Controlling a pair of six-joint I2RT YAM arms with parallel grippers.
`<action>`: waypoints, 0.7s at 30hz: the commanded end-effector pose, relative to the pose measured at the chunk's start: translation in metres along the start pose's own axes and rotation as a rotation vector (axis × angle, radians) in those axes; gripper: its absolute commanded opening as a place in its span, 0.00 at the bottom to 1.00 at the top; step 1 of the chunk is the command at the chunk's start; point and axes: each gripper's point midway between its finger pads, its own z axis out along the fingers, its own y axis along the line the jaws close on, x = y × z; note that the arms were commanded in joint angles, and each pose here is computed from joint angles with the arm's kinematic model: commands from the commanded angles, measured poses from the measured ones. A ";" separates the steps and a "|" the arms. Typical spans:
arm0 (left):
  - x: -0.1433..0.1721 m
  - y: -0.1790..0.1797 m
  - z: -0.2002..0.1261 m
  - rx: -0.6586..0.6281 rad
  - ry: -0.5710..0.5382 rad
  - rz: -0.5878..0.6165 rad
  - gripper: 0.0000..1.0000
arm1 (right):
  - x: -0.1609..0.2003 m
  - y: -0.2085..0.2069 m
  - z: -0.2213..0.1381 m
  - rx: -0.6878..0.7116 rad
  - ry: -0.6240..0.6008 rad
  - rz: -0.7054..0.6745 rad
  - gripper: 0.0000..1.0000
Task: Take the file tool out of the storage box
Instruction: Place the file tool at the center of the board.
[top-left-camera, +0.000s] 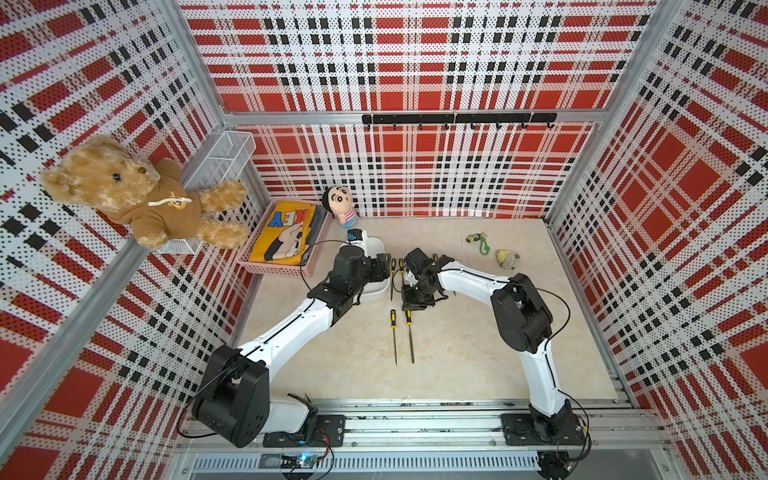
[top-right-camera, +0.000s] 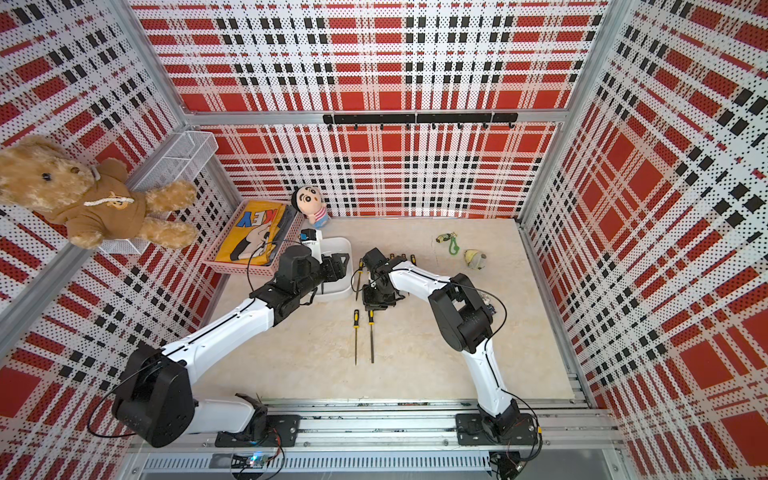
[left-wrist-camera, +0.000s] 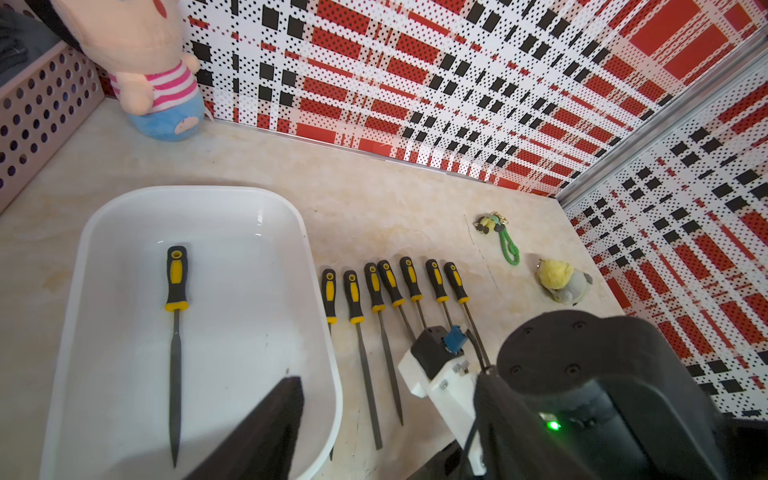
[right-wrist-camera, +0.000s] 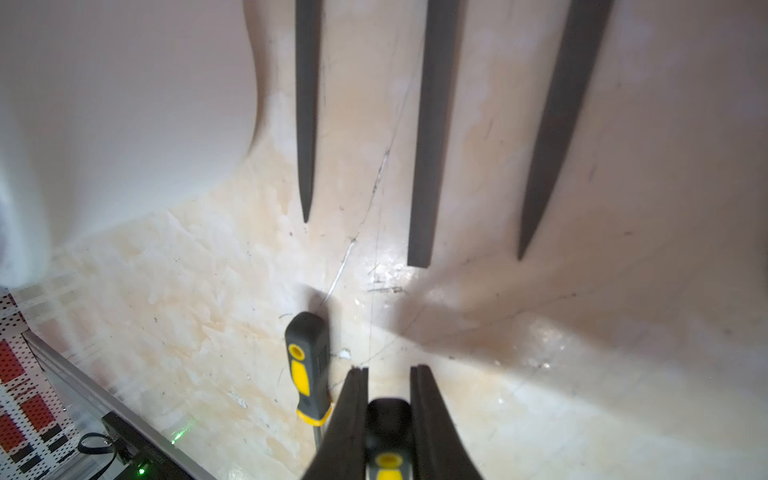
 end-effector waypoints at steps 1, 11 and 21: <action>0.002 0.002 0.006 -0.022 0.016 0.002 0.72 | -0.005 -0.009 0.007 0.024 -0.018 0.013 0.31; 0.002 0.017 0.019 -0.119 0.045 -0.018 0.72 | -0.014 -0.008 -0.008 0.008 -0.078 0.015 0.45; 0.003 0.107 0.076 -0.431 0.202 -0.145 0.66 | -0.055 -0.027 -0.103 -0.020 -0.372 0.026 0.48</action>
